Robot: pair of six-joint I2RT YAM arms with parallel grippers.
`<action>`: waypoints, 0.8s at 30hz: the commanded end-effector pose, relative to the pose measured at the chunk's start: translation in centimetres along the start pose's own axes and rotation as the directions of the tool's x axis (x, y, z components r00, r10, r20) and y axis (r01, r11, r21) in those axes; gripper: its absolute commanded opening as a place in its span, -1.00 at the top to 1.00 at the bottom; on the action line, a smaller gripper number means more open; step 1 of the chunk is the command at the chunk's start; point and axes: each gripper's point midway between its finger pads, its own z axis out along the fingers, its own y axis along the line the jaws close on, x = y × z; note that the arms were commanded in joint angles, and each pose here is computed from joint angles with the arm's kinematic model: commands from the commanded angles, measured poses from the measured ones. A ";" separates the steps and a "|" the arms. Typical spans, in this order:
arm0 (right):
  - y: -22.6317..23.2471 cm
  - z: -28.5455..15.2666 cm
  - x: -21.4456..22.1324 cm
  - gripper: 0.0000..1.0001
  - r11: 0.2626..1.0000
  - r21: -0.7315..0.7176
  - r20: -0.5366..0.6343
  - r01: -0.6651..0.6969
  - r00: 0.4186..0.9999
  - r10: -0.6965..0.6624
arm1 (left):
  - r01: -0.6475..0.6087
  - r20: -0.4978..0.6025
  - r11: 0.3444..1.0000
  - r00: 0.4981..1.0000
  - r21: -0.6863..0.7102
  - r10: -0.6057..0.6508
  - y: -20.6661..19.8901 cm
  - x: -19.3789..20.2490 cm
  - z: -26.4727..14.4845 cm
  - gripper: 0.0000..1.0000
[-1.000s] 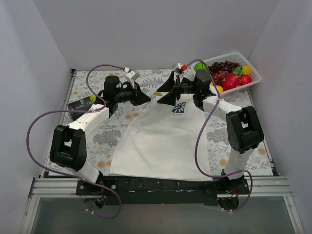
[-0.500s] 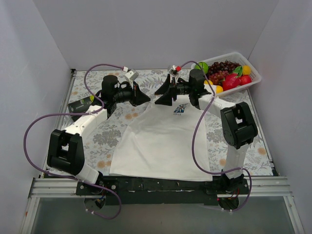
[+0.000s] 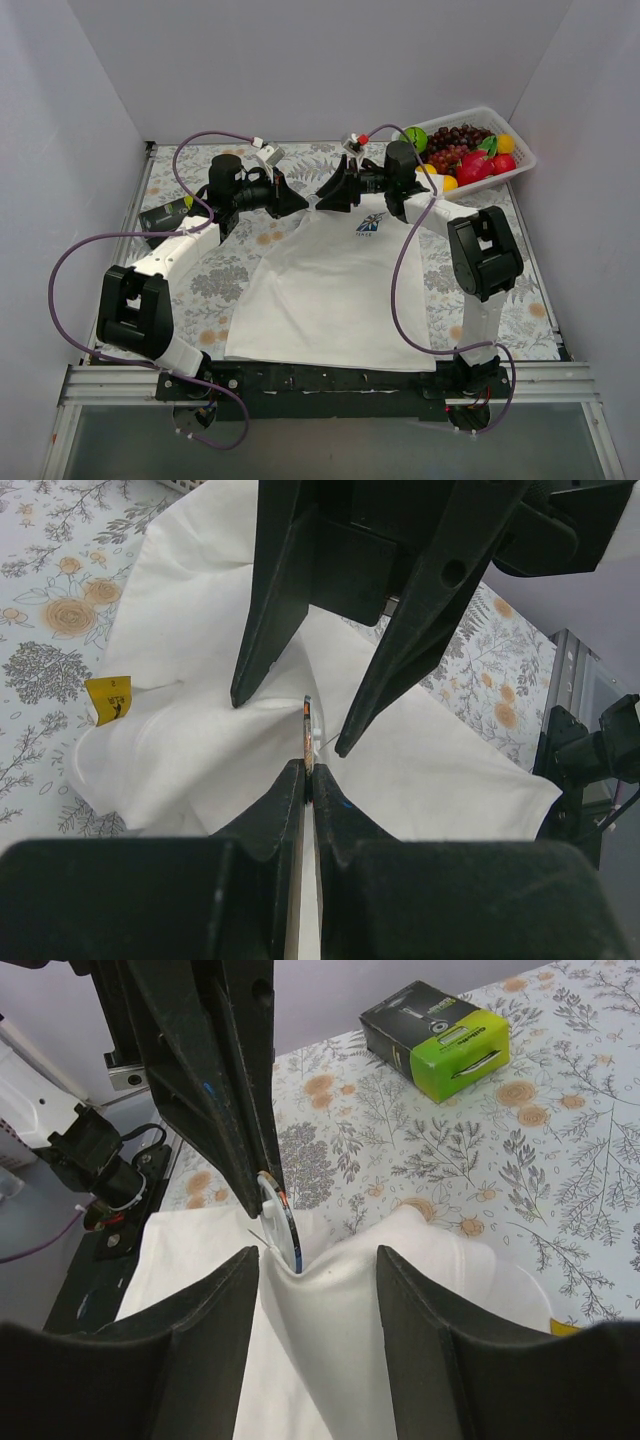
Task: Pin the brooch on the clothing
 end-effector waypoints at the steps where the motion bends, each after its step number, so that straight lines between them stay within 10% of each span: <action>1: 0.0 0.6 -1.2 -0.11 0.999 -0.030 0.019 0.045 0.999 -0.044 | -0.055 0.044 0.998 0.998 0.028 0.054 -1.8 -2.0 -0.9 1.00; 24: 0.1 1.6 -1.3 -0.14 0.998 -0.062 0.026 0.027 0.999 -0.025 | -0.060 0.045 0.998 0.997 0.028 0.058 -1.9 -2.1 -1.1 1.00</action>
